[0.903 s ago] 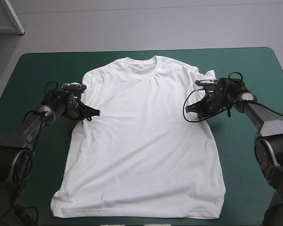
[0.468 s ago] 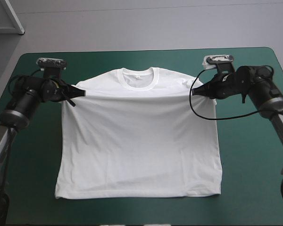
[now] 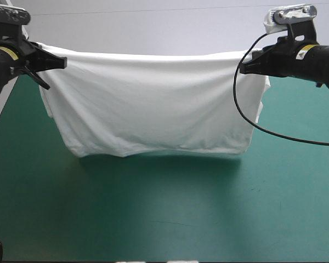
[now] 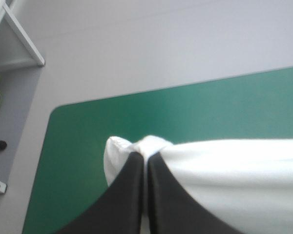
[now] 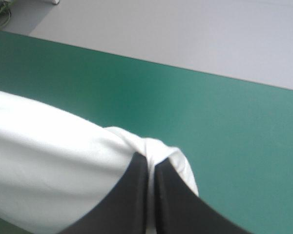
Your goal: Fold the cloth
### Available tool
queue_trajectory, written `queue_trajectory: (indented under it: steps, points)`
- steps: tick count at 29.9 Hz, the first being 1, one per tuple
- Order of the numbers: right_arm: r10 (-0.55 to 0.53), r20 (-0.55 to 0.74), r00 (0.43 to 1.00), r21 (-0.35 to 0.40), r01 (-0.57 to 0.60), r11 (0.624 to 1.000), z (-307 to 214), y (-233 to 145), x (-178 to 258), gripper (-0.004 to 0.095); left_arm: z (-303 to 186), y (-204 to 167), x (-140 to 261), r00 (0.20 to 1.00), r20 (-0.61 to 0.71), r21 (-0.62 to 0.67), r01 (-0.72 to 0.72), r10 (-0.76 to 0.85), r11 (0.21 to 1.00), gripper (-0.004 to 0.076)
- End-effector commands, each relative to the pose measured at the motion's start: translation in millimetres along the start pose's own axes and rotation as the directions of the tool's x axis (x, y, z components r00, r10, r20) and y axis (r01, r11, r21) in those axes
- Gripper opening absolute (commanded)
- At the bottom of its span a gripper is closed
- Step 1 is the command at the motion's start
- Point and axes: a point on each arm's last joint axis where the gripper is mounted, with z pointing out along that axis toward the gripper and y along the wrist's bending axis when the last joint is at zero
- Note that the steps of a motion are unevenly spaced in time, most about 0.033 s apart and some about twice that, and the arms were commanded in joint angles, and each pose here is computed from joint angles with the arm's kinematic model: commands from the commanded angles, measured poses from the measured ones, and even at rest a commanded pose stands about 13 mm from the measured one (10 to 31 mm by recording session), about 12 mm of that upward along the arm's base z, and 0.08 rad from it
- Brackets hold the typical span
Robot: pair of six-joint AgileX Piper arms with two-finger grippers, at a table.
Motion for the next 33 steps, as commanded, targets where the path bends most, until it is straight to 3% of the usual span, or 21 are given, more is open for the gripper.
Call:
queue_trajectory:
  steps: [1,7,18,27,30,33]
  points:
    - [-0.031,0.171,0.985,0.02,0.028,0.999,-40,4,-22,-0.0019,-44,12,-22,0.986,0.169,-0.047,0.003,0.005,0.999,-0.0008]
    - [-0.027,0.187,0.982,0.019,0.024,1.0,-31,3,-27,-0.0019,-37,12,-25,0.986,0.162,-0.052,-0.031,0.039,0.998,-0.0008]
    - [-0.012,0.248,0.969,0.032,0.004,0.999,49,-15,-49,-0.0019,51,-2,-38,0.983,0.168,-0.049,-0.073,0.08,0.996,-0.0008]
    - [-0.055,0.423,0.905,0.06,0.033,0.998,45,-17,-86,-0.0019,37,9,-81,0.942,0.327,-0.118,-0.04,0.077,0.992,-0.0008]
    - [-0.069,0.379,0.923,0.081,0.041,0.996,52,-20,-82,-0.0019,47,7,-76,0.955,0.287,-0.104,-0.047,0.076,0.993,-0.0008]
    - [-0.059,0.239,0.969,0.088,0.039,0.995,76,-25,-67,-0.0019,77,0,-63,0.98,0.183,-0.084,-0.068,0.083,0.994,-0.0008]
